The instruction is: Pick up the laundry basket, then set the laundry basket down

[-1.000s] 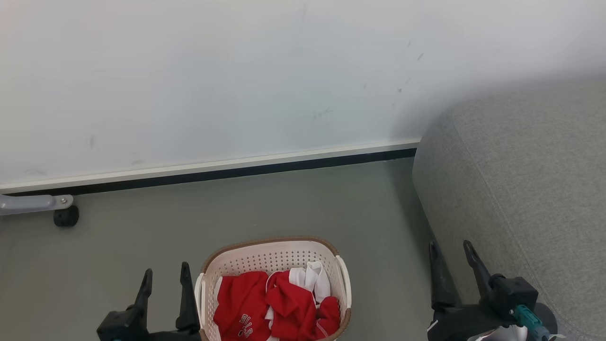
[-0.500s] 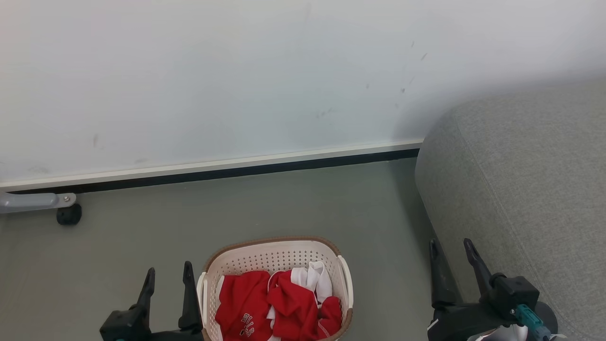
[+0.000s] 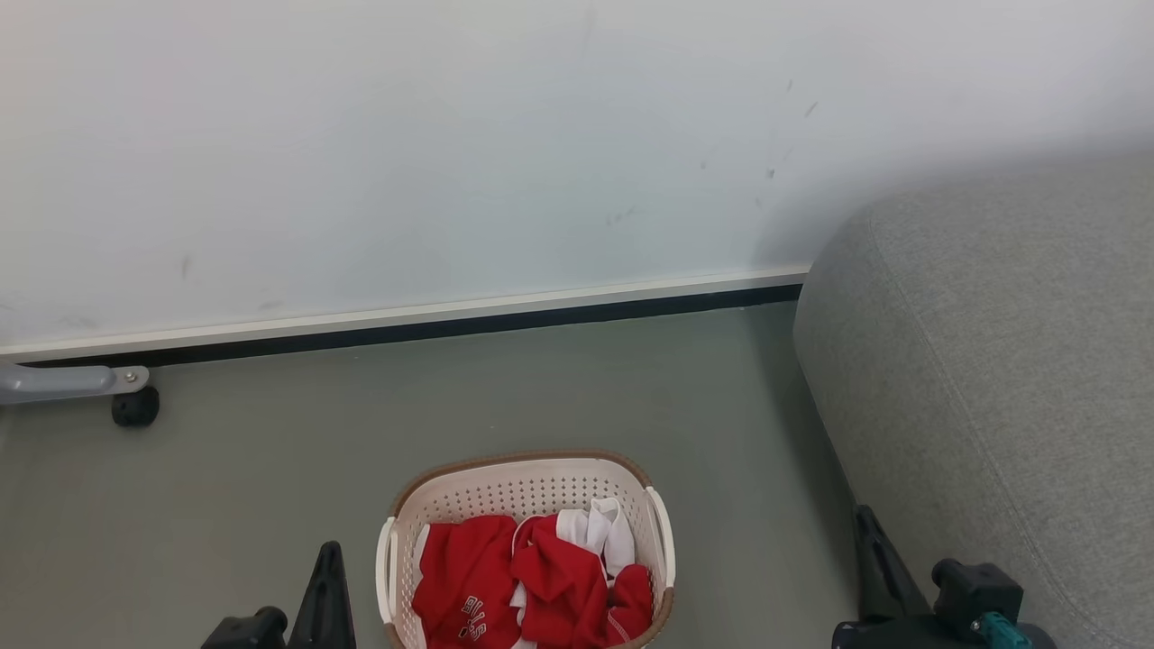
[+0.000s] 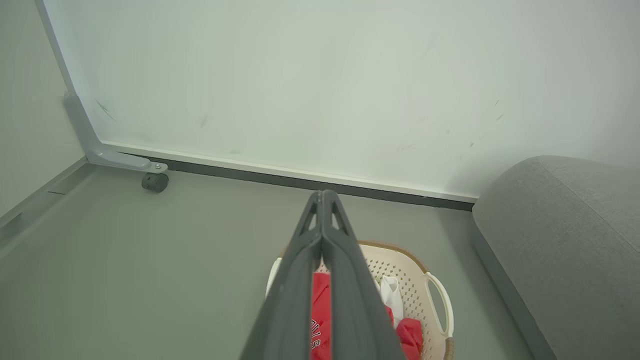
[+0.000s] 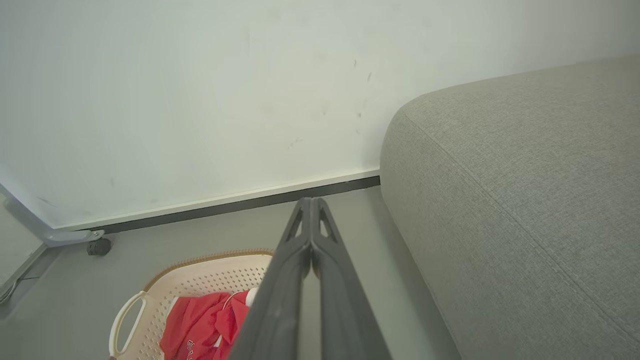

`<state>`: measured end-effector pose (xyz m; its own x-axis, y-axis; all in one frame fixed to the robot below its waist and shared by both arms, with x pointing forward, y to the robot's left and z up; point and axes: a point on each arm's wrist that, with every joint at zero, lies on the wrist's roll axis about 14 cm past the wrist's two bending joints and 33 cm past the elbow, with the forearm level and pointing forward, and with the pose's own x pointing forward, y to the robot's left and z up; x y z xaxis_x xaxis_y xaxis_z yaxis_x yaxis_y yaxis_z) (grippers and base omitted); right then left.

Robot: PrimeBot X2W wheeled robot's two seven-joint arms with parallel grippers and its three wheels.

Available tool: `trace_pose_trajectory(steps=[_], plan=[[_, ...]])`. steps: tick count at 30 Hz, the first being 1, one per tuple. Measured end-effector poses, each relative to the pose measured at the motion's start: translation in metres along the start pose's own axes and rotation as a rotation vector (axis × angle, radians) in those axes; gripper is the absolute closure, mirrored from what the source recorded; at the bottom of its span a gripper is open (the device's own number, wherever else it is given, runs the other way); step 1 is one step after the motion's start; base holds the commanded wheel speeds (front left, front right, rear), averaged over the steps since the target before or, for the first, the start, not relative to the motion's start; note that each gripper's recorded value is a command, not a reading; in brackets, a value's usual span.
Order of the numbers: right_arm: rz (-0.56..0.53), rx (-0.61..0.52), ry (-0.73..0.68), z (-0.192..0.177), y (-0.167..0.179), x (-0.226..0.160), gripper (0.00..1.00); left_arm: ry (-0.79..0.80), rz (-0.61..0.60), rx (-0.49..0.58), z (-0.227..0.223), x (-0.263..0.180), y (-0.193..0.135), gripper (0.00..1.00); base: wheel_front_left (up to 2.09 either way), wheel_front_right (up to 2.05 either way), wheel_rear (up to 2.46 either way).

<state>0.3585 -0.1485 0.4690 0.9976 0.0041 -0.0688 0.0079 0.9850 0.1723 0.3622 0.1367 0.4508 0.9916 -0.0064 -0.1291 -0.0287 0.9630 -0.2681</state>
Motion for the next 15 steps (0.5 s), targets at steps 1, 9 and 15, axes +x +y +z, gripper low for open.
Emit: trace_pose_trajectory(steps=[1, 9, 15], plan=[[-0.004, 0.01, 0.005, 0.0, -0.001, 0.0, 1.0, 0.006, -0.002, -0.009, -0.001, 0.0, 0.0, 1.0, 0.0, 0.0, 0.0], [-0.032, 0.115, 0.035, -0.003, -0.009, 0.003, 1.0, 0.032, 0.024, -0.113, -0.003, 0.0, 0.008, 1.0, 0.0, 0.0, 0.0], [-0.053, 0.213, 0.058, -0.006, -0.015, 0.004, 1.0, 0.055, 0.045, -0.204, -0.005, 0.0, 0.013, 1.0, 0.0, 0.0, 0.0]])
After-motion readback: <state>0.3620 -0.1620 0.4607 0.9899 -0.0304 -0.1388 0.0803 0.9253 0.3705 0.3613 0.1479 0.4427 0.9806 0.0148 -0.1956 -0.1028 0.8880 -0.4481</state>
